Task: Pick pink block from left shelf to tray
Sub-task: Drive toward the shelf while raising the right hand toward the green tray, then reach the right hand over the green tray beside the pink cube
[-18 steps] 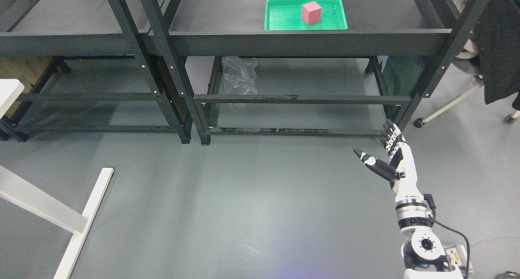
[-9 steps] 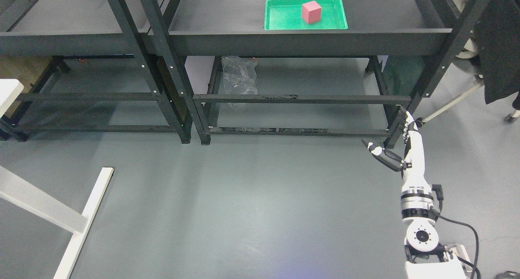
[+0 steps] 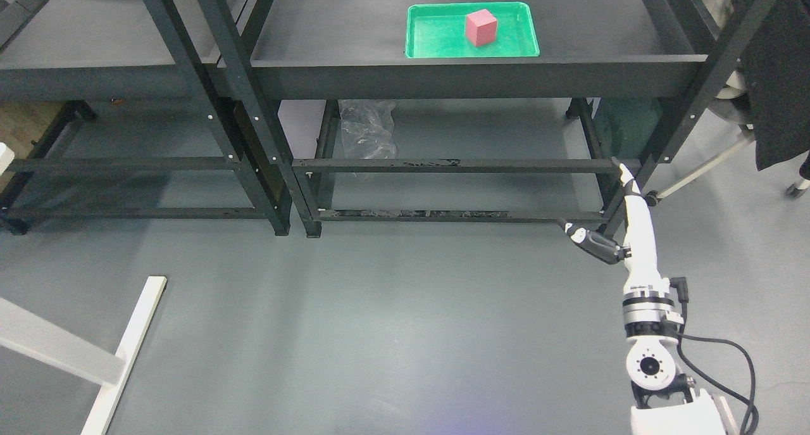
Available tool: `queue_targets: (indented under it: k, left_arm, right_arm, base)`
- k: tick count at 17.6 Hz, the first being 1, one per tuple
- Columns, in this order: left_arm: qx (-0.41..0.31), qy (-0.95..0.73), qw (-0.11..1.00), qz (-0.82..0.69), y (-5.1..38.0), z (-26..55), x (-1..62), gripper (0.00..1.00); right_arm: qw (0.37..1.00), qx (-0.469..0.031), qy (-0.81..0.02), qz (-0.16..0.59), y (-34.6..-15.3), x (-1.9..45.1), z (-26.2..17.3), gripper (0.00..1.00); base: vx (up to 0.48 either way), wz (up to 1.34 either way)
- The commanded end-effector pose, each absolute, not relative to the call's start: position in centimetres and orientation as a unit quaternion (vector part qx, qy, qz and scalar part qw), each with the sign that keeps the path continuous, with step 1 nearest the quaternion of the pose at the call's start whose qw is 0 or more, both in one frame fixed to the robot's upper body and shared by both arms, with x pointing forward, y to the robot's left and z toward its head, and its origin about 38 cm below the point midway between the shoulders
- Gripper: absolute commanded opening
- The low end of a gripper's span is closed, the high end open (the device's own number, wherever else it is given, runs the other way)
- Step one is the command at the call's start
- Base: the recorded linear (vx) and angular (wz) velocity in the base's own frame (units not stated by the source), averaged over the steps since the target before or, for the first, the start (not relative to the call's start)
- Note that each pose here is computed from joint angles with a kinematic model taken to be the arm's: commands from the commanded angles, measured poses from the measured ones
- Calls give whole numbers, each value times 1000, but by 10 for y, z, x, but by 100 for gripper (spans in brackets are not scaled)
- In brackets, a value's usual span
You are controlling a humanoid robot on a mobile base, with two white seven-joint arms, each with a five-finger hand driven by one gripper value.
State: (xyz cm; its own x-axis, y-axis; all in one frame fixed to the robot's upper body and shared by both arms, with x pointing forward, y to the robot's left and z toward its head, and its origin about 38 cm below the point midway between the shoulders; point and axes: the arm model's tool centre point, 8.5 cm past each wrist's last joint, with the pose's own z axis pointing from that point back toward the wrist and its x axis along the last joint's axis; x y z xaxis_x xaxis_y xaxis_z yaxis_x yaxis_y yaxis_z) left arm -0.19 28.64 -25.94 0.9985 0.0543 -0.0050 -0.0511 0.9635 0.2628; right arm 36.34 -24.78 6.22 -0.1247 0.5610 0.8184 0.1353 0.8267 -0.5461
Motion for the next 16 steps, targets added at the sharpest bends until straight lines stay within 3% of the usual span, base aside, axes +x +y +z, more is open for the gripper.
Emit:
queue_targets:
  k: [1, 5, 8, 16]
  left_arm:
    - [140, -18, 990, 28, 297, -258, 23, 100]
    - [140, -18, 990, 28, 297, -258, 23, 100]
    - [140, -18, 990, 28, 297, -258, 23, 100]
    - [140, -18, 990, 28, 297, -258, 23, 100]
  right_arm:
    - [479, -418, -650, 417, -227, 372, 77, 99]
    - [459, -441, -653, 411, -226, 374, 84, 99]
    - [416, -461, -651, 438, -201, 370, 83, 100]
    - [395, -443, -682, 426, -180, 364, 85, 100]
  base:
    - [186, -60]
    - [202, -88]
    - [224, -149]
    - [209, 117]
